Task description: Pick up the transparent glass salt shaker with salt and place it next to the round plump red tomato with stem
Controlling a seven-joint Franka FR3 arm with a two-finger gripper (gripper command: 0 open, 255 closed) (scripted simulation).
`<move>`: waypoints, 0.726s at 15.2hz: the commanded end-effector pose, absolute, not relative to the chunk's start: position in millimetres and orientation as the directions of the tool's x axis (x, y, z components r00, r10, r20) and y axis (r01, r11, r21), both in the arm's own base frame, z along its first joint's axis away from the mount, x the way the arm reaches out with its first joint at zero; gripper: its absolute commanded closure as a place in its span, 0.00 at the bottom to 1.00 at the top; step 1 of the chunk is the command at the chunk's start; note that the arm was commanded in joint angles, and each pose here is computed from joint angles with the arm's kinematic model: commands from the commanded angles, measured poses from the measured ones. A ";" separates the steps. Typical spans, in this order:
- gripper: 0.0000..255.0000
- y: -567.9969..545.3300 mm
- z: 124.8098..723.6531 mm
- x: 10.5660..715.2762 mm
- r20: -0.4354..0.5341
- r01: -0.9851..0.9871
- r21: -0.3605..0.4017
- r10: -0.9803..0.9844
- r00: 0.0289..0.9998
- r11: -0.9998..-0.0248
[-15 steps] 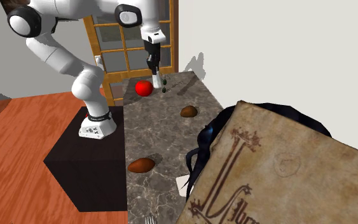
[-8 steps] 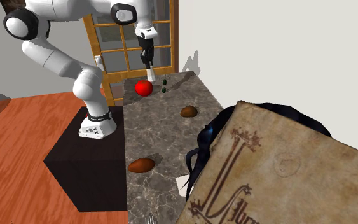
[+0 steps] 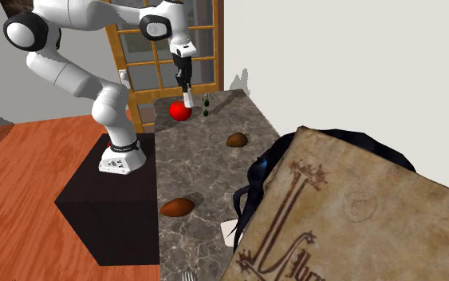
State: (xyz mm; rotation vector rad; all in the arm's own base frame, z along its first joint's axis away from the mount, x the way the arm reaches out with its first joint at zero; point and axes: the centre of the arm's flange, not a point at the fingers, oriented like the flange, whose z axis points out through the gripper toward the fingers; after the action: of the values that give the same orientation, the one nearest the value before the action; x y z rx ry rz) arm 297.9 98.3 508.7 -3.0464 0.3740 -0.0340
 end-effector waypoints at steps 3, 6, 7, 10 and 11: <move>1.00 99.2 486.9 298.3 0.014 -0.241 -0.074 -0.243 0.970 -0.968; 1.00 99.2 471.0 298.3 0.014 -0.241 -0.074 -0.243 0.970 -0.968; 1.00 99.2 465.8 298.3 0.014 -0.241 -0.074 -0.243 0.970 -0.968; 1.00 99.2 449.9 298.3 0.014 -0.241 -0.074 -0.243 0.970 -0.968; 1.00 99.2 444.6 298.3 0.014 -0.241 -0.074 -0.243 0.970 -0.968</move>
State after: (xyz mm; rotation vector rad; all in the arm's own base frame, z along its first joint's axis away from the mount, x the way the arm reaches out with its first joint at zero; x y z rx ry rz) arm 298.7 99.6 449.5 -3.0464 0.3742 -0.0338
